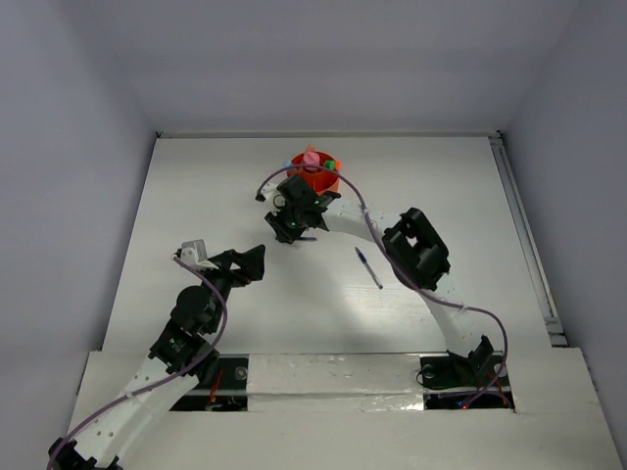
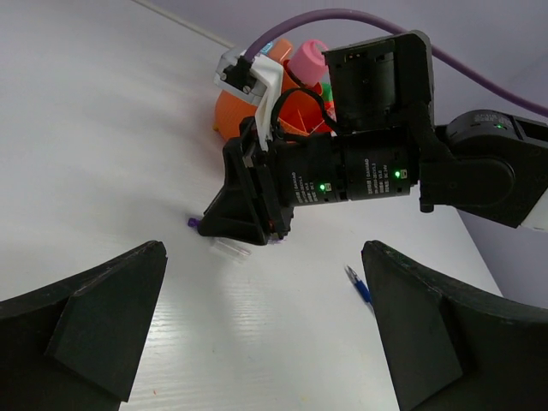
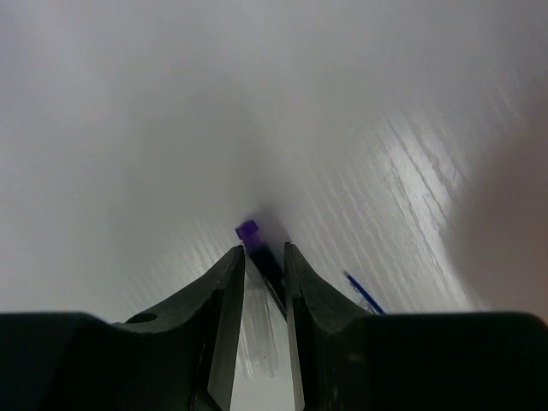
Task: Sort the stationery into containers
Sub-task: Move the pen to the center of the board.
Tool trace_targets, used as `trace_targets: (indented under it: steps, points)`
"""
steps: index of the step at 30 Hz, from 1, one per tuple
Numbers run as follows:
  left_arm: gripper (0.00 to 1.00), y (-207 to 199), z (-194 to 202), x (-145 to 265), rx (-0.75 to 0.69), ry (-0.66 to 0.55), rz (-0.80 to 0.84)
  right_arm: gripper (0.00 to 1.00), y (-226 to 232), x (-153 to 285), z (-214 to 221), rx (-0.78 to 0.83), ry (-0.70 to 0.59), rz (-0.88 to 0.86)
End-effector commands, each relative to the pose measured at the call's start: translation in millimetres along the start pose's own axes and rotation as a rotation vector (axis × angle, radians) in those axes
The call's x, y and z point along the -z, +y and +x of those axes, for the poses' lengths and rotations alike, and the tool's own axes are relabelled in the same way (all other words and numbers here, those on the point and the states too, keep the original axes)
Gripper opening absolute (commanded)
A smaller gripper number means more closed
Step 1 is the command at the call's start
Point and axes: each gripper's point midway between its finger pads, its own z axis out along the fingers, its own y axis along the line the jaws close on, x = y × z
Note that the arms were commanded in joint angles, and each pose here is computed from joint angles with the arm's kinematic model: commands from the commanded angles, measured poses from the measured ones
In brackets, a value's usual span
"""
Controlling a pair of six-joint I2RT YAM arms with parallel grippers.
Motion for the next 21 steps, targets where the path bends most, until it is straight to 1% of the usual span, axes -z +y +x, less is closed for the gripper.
trace_targets:
  steps: [1,6,9,10,11,13,14,16,17,18,19,20,21]
  points:
    - [0.97,-11.6,-12.6,0.7,0.027,-0.037,0.044,0.32,11.6,15.4,7.2,0.037,0.017,-0.021]
    - [0.97,-12.5,-10.7,0.7,0.027,-0.031,0.051,0.34,17.2,26.9,-4.0,0.039,-0.031,-0.036]
    - [0.97,-13.7,-10.9,0.6,0.028,-0.03,0.055,0.4,17.3,31.0,-17.7,0.019,-0.075,-0.028]
    - [0.97,-13.7,-10.4,0.6,0.027,-0.028,0.056,0.42,15.9,37.0,-26.4,0.011,-0.1,-0.012]
    - [0.97,-13.9,-10.8,0.6,0.028,-0.029,0.056,0.47,14.9,39.1,-29.1,0.001,-0.112,-0.002]
    - [0.97,-14.7,-10.7,1.0,0.028,-0.028,0.061,0.55,12.7,54.0,-49.6,-0.041,-0.188,0.033]
    - [0.97,-14.9,-11.0,1.1,0.029,-0.029,0.062,0.57,13.8,55.1,-44.6,-0.06,-0.188,0.034]
    - [0.97,-16.2,-11.4,1.7,0.03,-0.029,0.069,0.62,10.7,66.1,-53.6,-0.145,-0.244,0.074]
    - [0.97,-16.6,-11.6,2.0,0.032,-0.029,0.072,0.64,11.4,82.6,-63.9,-0.169,-0.29,0.088]
    - [0.97,-17.1,-11.8,2.0,0.033,-0.03,0.074,0.64,11.9,82.4,-50.8,-0.239,-0.291,0.1]
    - [0.97,-18.3,-11.9,2.6,0.035,-0.029,0.08,0.62,5.7,88.0,-46.0,-0.288,-0.303,0.148]
    - [0.97,-19.0,-11.9,2.9,0.037,-0.028,0.084,0.57,6.3,104.8,-50.7,-0.325,-0.347,0.164]
    - [0.97,-19.5,-12.4,3.2,0.038,-0.03,0.087,0.51,7.5,101.3,-31.6,-0.398,-0.339,0.171]
